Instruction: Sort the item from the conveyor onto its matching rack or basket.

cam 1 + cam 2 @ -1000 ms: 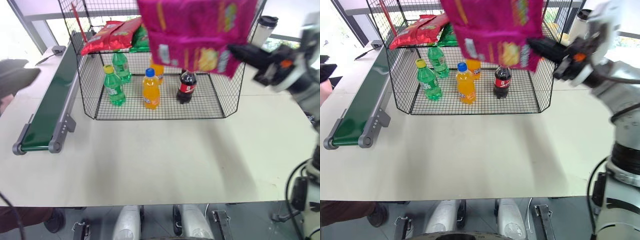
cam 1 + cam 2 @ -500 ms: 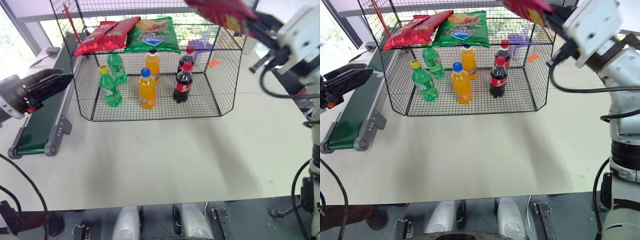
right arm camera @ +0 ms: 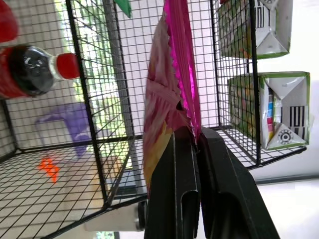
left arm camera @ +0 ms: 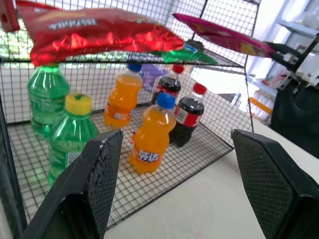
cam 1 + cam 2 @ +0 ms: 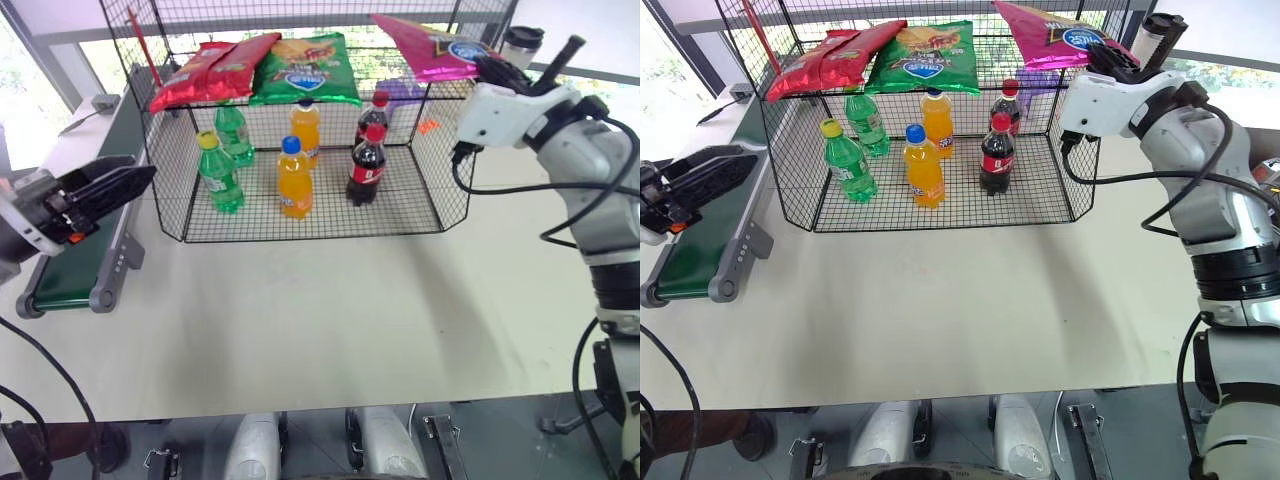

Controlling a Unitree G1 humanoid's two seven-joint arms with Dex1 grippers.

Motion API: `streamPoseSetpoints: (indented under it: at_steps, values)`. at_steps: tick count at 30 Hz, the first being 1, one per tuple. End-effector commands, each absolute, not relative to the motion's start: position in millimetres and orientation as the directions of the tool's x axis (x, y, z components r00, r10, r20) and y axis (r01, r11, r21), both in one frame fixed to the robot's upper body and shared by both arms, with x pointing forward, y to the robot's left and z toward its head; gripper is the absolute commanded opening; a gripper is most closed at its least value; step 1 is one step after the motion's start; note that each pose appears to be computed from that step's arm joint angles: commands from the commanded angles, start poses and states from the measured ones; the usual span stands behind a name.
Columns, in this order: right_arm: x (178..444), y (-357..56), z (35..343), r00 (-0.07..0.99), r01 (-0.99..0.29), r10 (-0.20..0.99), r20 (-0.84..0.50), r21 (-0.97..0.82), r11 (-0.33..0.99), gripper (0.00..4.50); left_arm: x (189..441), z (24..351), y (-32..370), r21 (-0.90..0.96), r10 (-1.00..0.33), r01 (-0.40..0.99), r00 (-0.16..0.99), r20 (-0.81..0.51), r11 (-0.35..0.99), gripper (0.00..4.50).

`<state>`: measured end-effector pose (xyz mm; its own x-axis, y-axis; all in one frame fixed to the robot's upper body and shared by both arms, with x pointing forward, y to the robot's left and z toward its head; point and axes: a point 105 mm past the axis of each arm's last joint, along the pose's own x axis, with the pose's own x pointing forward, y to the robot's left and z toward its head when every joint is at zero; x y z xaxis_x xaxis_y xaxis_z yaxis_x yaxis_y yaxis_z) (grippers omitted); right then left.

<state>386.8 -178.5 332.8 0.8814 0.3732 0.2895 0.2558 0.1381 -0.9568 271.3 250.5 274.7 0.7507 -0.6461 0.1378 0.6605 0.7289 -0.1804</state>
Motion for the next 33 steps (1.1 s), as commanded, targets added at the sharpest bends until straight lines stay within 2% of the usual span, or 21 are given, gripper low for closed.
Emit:
streamPoseSetpoints:
  at_steps: [1,7,10,13,14,15,23,26,28,30,33]
  values:
    - [386,-170,343,0.867,0.286,0.391,0.308,-0.951,0.114,0.0,267,286,249,-0.138,-0.641,0.665,0.745,0.182,0.734,3.6]
    - [397,-169,323,0.897,0.189,0.386,0.215,-0.976,0.105,0.0,268,282,249,-0.15,-0.63,0.657,0.752,0.194,0.739,3.6]
    - [398,-175,324,0.907,0.183,0.363,0.213,-0.976,0.117,0.89,268,281,249,-0.153,-0.626,0.654,0.755,0.196,0.741,3.65]
    - [398,-176,325,0.908,0.177,0.363,0.208,-0.977,0.118,2.31,268,280,249,-0.157,-0.622,0.65,0.758,0.197,0.743,3.65]
    - [398,-176,324,0.909,0.171,0.365,0.201,-0.979,0.113,2.9,268,280,249,-0.159,-0.621,0.65,0.759,0.197,0.744,3.65]
    - [398,-176,324,0.91,0.165,0.366,0.194,-0.98,0.109,3.2,268,279,249,-0.16,-0.62,0.649,0.759,0.197,0.743,3.65]
    - [366,-170,332,0.838,0.161,0.498,0.225,-0.972,0.169,3.2,271,272,245,-0.175,-0.62,0.649,0.76,0.195,0.74,3.65]
    - [337,-173,346,0.759,0.147,0.562,0.328,-0.928,0.342,3.2,274,266,240,-0.166,-0.607,0.628,0.777,0.164,0.76,3.65]
    - [305,-176,357,0.675,-0.079,0.605,0.422,-0.773,0.629,3.2,278,259,228,-0.165,-0.608,0.62,0.785,0.122,0.767,3.65]
    - [289,-186,361,0.652,-0.294,0.597,0.467,-0.57,0.767,3.2,277,255,219,-0.163,-0.62,0.627,0.778,0.101,0.761,3.65]
    - [276,-197,353,0.653,-0.505,0.626,0.427,-0.371,0.779,3.2,277,247,208,-0.187,-0.641,0.643,0.764,0.075,0.743,3.65]
